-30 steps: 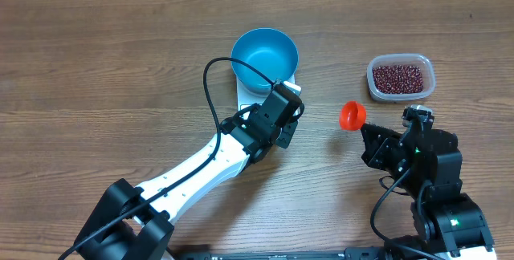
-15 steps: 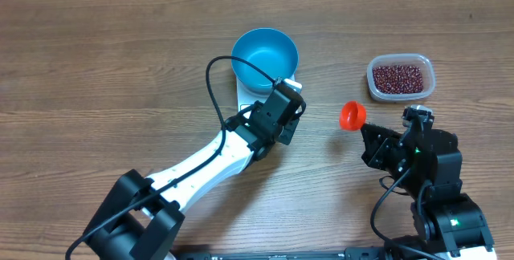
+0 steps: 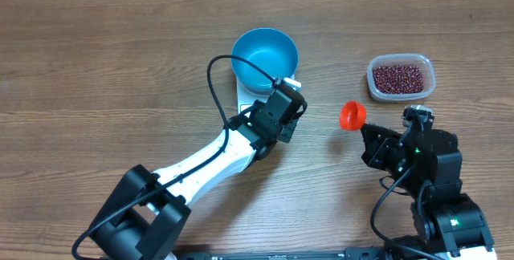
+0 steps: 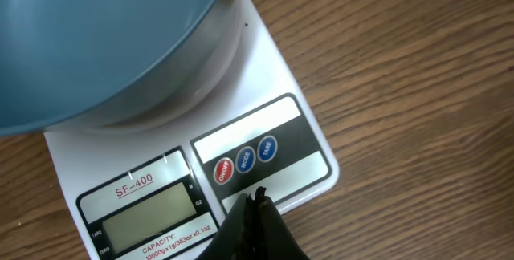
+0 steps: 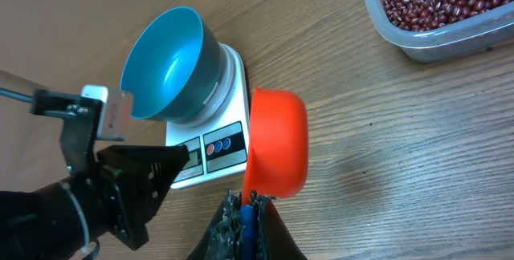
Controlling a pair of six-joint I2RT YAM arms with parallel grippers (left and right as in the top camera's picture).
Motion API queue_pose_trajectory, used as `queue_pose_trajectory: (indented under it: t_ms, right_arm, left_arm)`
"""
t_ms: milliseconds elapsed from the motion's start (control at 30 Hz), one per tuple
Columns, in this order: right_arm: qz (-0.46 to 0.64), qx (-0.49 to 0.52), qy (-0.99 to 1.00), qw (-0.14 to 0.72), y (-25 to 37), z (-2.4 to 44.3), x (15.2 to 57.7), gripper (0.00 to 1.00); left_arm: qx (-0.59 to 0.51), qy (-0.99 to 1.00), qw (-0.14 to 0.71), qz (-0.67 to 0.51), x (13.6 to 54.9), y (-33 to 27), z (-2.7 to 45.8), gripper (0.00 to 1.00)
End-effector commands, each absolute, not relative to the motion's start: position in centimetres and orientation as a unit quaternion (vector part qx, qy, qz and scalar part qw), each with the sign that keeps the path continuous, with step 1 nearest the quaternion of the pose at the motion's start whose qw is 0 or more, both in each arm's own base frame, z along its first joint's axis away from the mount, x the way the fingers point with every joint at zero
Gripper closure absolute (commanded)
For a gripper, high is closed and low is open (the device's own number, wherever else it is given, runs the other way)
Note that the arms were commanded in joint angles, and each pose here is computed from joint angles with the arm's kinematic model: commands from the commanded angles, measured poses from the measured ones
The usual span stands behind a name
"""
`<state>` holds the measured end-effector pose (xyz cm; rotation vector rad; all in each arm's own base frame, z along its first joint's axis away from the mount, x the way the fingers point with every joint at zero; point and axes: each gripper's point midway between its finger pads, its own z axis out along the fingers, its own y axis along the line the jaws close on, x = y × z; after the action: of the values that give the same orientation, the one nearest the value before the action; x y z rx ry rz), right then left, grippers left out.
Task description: Scoop item into bowl and weigh 150g on scale
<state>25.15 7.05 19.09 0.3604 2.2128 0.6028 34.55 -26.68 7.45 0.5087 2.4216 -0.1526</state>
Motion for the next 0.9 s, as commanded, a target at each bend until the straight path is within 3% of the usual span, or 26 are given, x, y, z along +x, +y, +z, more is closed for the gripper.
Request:
queue_pose_trajectory:
  t_ms: [0,867]
  right_arm:
    - [0.238,0.139,0.865,0.420,6.9,20.7,25.4,0.96]
    - [0.238,0.139,0.865,0.419,6.9,20.7,25.4,0.96]
  left_arm:
    - [0.185,0.927,0.324,-0.045,34.9,-26.1,6.8,0.96]
    - [0.179,0.928,0.325,-0.020,35.5,-25.6,5.4,0.94]
